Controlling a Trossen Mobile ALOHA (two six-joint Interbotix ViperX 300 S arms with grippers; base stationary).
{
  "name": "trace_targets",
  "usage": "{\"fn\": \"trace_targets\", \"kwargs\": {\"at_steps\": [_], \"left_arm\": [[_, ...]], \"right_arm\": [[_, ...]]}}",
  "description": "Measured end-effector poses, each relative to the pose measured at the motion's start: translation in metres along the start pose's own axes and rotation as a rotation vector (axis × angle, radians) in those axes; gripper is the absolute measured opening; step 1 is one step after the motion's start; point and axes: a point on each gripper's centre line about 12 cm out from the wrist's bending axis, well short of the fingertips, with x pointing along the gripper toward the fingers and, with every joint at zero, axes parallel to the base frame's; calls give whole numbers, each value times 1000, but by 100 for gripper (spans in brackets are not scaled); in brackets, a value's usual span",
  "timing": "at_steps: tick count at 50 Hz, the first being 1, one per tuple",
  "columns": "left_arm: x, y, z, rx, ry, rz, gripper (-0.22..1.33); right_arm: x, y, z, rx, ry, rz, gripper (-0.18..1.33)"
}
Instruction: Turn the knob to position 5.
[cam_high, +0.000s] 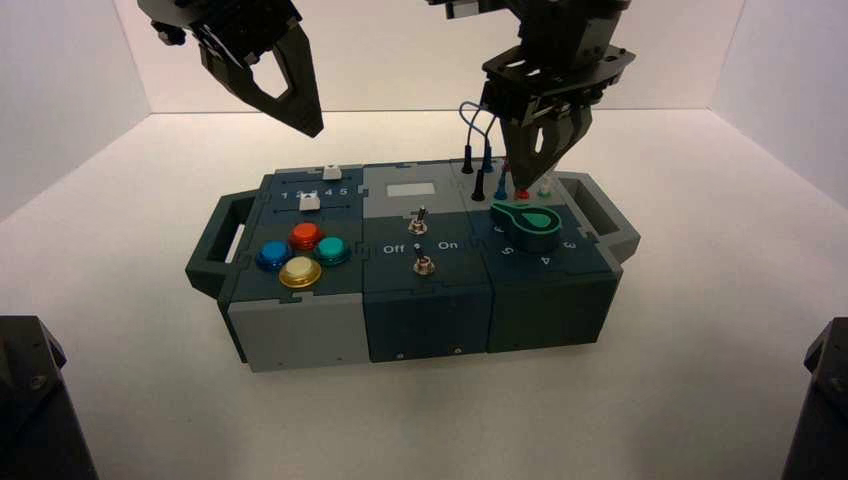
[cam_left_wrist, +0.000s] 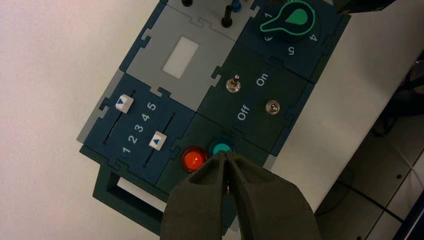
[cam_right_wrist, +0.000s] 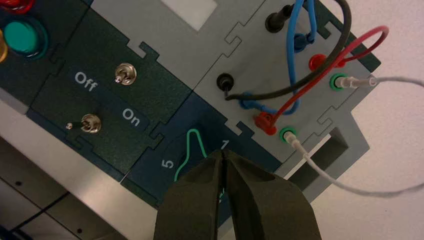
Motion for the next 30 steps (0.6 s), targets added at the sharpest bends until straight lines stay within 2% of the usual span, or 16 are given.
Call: {"fn": "trace_targets", "kwargs": {"at_steps": [21, 30], "left_arm": [[4, 0, -1, 2, 18, -1, -16], [5, 0, -1, 2, 20, -1, -16]], "right_arm": [[14, 0, 3, -8, 41, 3, -14], [16, 6, 5, -28, 40, 6, -14]]}}
